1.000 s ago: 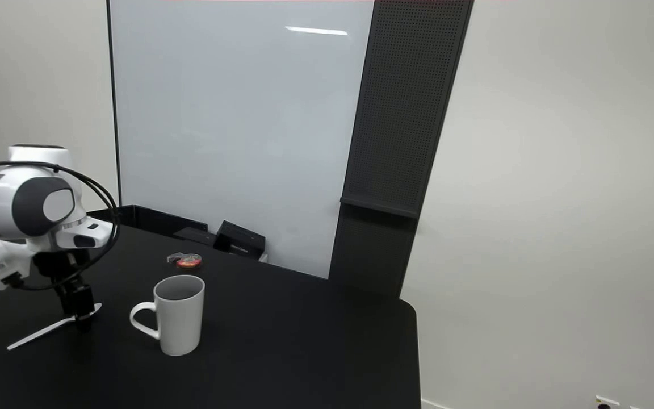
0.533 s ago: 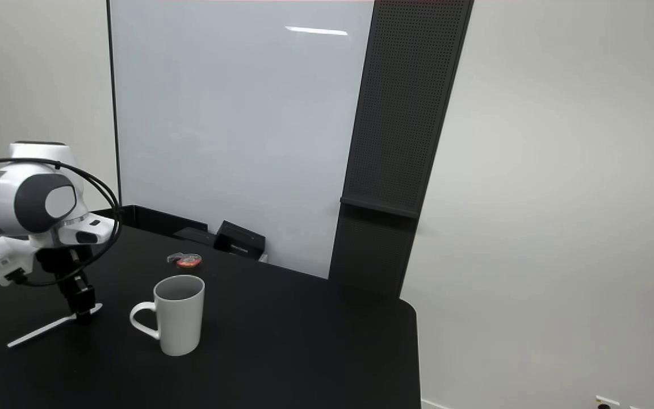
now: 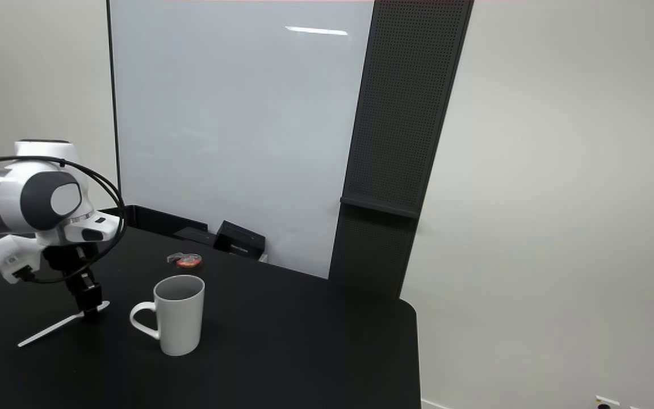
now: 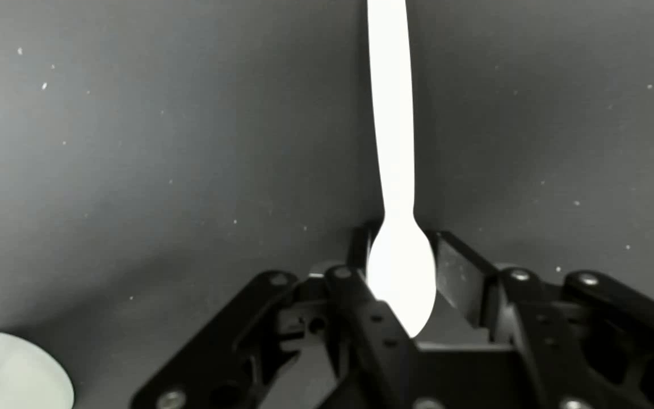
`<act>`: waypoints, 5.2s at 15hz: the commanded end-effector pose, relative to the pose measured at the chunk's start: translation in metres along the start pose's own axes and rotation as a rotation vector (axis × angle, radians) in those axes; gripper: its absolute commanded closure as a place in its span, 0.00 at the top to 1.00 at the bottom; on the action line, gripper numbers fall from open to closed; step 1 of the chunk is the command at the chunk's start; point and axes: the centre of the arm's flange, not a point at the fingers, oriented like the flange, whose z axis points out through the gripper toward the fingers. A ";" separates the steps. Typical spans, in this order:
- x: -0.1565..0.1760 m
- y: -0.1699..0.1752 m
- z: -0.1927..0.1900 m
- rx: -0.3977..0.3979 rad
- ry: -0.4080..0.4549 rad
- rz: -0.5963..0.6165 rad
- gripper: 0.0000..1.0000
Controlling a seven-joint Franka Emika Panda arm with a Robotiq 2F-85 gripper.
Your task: Put the spoon in the mug
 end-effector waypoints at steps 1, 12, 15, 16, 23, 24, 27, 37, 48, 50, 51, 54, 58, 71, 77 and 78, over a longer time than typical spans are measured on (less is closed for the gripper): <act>0.016 -0.002 -0.029 -0.032 0.057 0.030 0.09; 0.062 0.035 -0.104 -0.165 0.200 0.095 0.09; 0.066 0.043 -0.126 -0.193 0.241 0.117 0.09; 0.067 0.045 -0.133 -0.203 0.261 0.124 0.09; 0.069 0.070 -0.169 -0.305 0.459 0.178 0.09; 0.069 0.074 -0.172 -0.319 0.482 0.178 0.09; 0.069 0.087 -0.177 -0.357 0.561 0.188 0.09; 0.054 0.132 -0.138 -0.392 0.705 0.204 0.09; 0.037 0.135 -0.090 -0.207 0.806 0.256 0.09; 0.034 0.134 -0.080 -0.195 0.802 0.258 0.09; 0.032 0.134 -0.076 -0.197 0.795 0.258 0.09; 0.030 0.132 -0.071 -0.207 0.776 0.260 0.66; 0.028 0.121 -0.099 -0.200 0.757 0.242 0.92; -0.046 0.058 -0.166 -0.168 0.224 -0.151 1.00; -0.079 0.056 -0.159 -0.104 0.020 -0.453 1.00; -0.084 0.055 -0.157 -0.090 -0.010 -0.504 1.00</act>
